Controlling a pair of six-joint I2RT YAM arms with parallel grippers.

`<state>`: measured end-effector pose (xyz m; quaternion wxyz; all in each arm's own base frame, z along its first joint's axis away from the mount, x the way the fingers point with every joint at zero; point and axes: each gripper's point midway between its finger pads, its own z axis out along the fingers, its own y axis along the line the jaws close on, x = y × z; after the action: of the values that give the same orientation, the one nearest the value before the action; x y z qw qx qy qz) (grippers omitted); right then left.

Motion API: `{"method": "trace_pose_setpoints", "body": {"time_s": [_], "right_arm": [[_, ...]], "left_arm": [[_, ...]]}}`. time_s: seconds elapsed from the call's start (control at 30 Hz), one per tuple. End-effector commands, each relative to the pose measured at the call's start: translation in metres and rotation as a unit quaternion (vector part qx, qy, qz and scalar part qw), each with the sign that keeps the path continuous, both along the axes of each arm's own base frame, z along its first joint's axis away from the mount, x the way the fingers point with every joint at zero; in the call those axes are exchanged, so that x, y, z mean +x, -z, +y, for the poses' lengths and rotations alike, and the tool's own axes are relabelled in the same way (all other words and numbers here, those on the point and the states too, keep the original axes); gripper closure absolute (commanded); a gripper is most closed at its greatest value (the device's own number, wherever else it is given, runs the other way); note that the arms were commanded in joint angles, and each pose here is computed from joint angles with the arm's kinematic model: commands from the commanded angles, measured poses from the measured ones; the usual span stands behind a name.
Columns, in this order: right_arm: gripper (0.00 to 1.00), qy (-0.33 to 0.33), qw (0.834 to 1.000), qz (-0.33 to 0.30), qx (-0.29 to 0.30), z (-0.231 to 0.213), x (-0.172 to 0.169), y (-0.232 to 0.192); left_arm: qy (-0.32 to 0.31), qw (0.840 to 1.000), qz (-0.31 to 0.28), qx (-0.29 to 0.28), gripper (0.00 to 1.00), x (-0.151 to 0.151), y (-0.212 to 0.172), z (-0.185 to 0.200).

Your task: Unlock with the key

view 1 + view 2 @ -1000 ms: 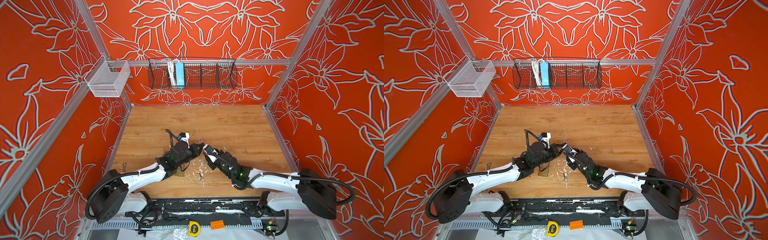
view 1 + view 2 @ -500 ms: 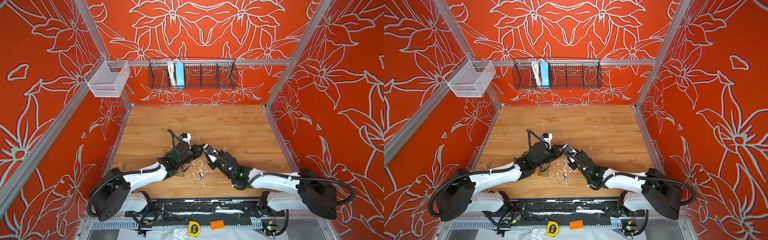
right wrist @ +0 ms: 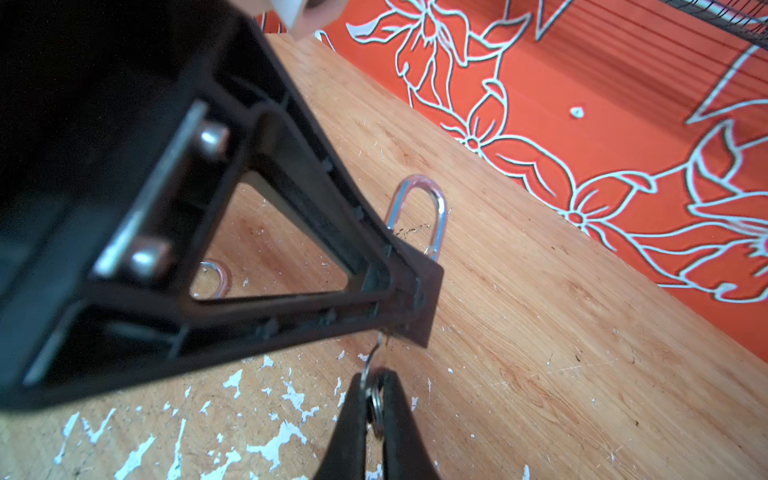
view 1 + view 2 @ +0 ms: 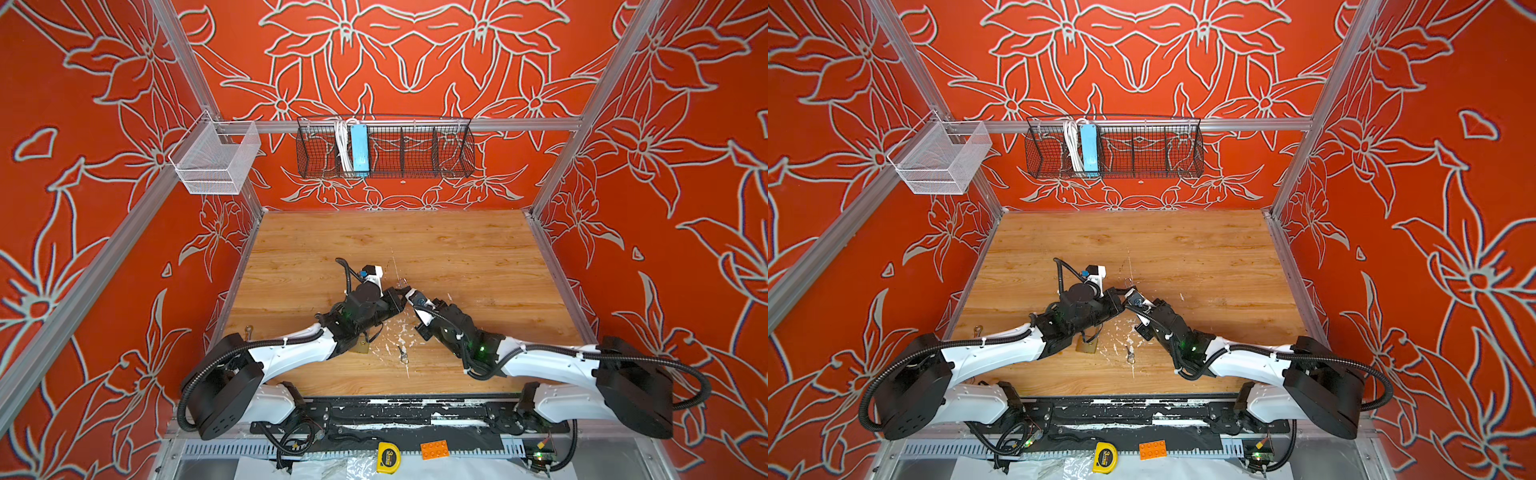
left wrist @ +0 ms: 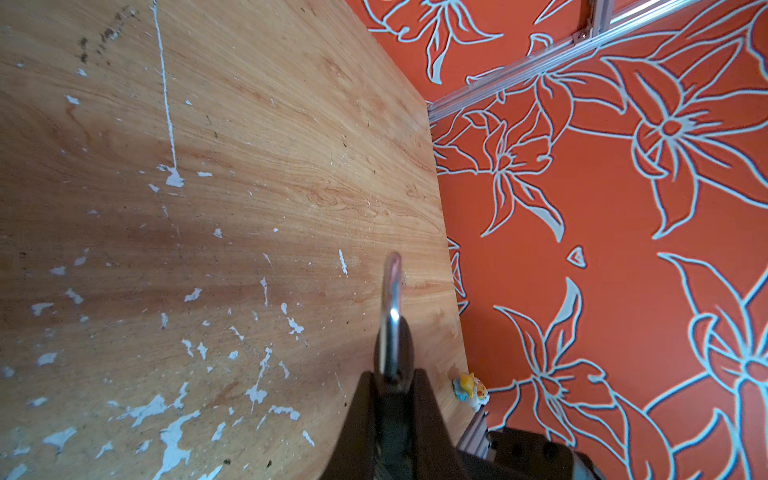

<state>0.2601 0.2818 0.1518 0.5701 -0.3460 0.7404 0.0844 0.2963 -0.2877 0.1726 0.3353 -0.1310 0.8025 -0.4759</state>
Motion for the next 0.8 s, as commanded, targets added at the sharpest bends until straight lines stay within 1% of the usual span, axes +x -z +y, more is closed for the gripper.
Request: {"method": "trace_pose_setpoints", "body": {"time_s": [0.0, 0.07, 0.1, 0.13, 0.17, 0.2, 0.23, 0.4, 0.53, 0.67, 0.73, 0.77], "right_arm": [[0.9, -0.009, 0.999, -0.016, 0.031, 0.0105, 0.003, -0.0255], [0.9, -0.008, 0.999, -0.016, 0.031, 0.0103, 0.0031, -0.0255], [0.89, -0.005, 0.999, -0.017, 0.032, 0.0094, 0.0036, -0.0256], [0.84, -0.003, 0.999, -0.018, 0.033, 0.0088, 0.0041, -0.0261], [0.74, -0.003, 0.999, -0.018, 0.033, 0.0085, 0.004, -0.0261], [0.67, -0.005, 0.999, -0.018, 0.033, 0.0087, 0.0034, -0.0259], [0.63, -0.004, 0.999, -0.018, 0.033, 0.0084, 0.0034, -0.0257], [0.57, 0.002, 0.999, -0.019, 0.032, 0.0073, 0.0051, -0.0256], [0.55, 0.014, 0.999, -0.022, 0.032, 0.0043, 0.0076, -0.0269], [0.56, 0.024, 0.999, -0.025, 0.031, 0.0016, 0.0098, -0.0273], [0.63, 0.021, 0.999, -0.024, 0.03, 0.0025, 0.0095, -0.0274], [0.69, 0.02, 0.999, -0.023, 0.029, 0.003, 0.0092, -0.0268]], "left_arm": [[0.001, 1.0, -0.014, -0.002, 1.0, 0.0028, -0.0078, -0.0057], [-0.003, 1.0, -0.012, -0.001, 1.0, 0.0032, -0.0066, -0.0045], [-0.006, 1.0, -0.013, -0.001, 1.0, 0.004, -0.0076, -0.0034], [-0.008, 1.0, -0.014, -0.001, 1.0, 0.004, -0.0075, -0.003], [-0.011, 1.0, -0.013, -0.001, 1.0, 0.0045, -0.007, -0.0019], [-0.012, 1.0, -0.013, -0.002, 1.0, 0.0042, -0.0076, -0.0017], [-0.011, 1.0, -0.013, -0.002, 1.0, 0.0041, -0.0078, -0.0018], [-0.004, 1.0, -0.011, -0.002, 1.0, 0.0032, -0.0075, -0.0044], [0.003, 1.0, -0.008, -0.003, 1.0, 0.0021, -0.0066, -0.0071], [0.01, 1.0, -0.005, -0.001, 1.0, 0.0019, -0.0052, -0.0103], [0.01, 1.0, -0.004, -0.001, 1.0, 0.0021, -0.0046, -0.0105], [0.01, 1.0, -0.004, -0.002, 1.0, 0.0018, -0.0049, -0.0107]]}}
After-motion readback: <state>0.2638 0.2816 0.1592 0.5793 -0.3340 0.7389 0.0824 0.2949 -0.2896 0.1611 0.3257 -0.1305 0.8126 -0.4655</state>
